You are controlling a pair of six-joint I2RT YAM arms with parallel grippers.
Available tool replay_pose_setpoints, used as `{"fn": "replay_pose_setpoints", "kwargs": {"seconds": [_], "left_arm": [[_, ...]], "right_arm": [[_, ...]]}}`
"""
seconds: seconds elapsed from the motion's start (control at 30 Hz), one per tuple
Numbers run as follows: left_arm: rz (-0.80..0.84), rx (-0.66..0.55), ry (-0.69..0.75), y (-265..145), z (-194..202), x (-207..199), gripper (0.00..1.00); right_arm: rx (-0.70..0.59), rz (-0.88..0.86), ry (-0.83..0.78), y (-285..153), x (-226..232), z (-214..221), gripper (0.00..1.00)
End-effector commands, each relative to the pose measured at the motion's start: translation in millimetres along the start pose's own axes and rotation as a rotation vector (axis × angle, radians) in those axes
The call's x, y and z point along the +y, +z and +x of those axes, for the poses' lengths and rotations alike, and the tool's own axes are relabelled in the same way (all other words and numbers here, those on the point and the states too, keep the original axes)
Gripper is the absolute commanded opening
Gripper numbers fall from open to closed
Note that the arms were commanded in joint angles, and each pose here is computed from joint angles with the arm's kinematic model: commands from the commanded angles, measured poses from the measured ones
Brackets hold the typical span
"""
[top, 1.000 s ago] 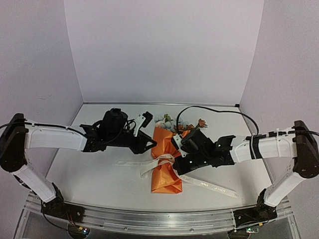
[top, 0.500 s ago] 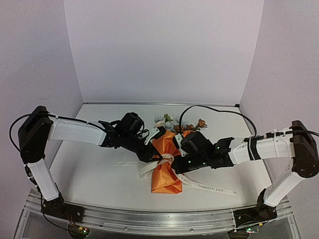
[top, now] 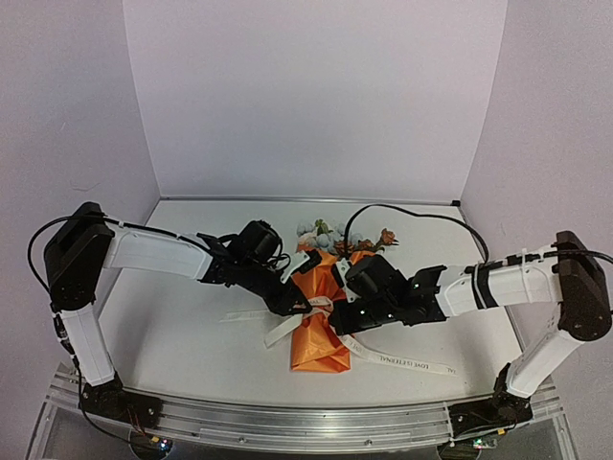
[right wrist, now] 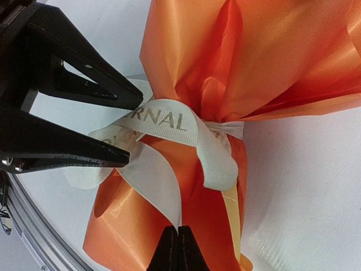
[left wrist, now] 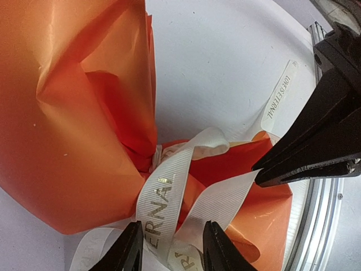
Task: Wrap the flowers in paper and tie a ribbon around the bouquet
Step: Tie the half-tied ribbon around the folded bouquet.
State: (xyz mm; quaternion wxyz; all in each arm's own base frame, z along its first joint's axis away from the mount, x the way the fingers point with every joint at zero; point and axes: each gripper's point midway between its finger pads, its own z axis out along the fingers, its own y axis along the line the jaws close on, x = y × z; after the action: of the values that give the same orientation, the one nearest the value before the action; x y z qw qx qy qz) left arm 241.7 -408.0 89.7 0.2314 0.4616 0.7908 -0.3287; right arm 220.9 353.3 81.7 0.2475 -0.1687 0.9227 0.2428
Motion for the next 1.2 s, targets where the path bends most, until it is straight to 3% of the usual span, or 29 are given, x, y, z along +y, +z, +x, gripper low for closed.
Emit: {"fn": "replay_pose_setpoints", "kwargs": {"seconds": [0.0,0.4,0.97,1.17], "left_arm": [[-0.008,-0.043,0.040,-2,-23,2,0.31],[0.006,-0.073,0.047,-5,-31,-2,0.01],[0.042,-0.147,0.058,-23,-39,-16,0.00],[0.049,-0.169,0.059,-26,-43,-18,0.00]], "right_arm": [[-0.034,-0.011,0.014,2,6,-11,0.00],[-0.062,-0.001,0.026,2,5,-19,0.00],[-0.248,-0.038,0.169,17,-5,-50,0.00],[-0.242,-0.077,0.199,28,1,-53,0.00]]}}
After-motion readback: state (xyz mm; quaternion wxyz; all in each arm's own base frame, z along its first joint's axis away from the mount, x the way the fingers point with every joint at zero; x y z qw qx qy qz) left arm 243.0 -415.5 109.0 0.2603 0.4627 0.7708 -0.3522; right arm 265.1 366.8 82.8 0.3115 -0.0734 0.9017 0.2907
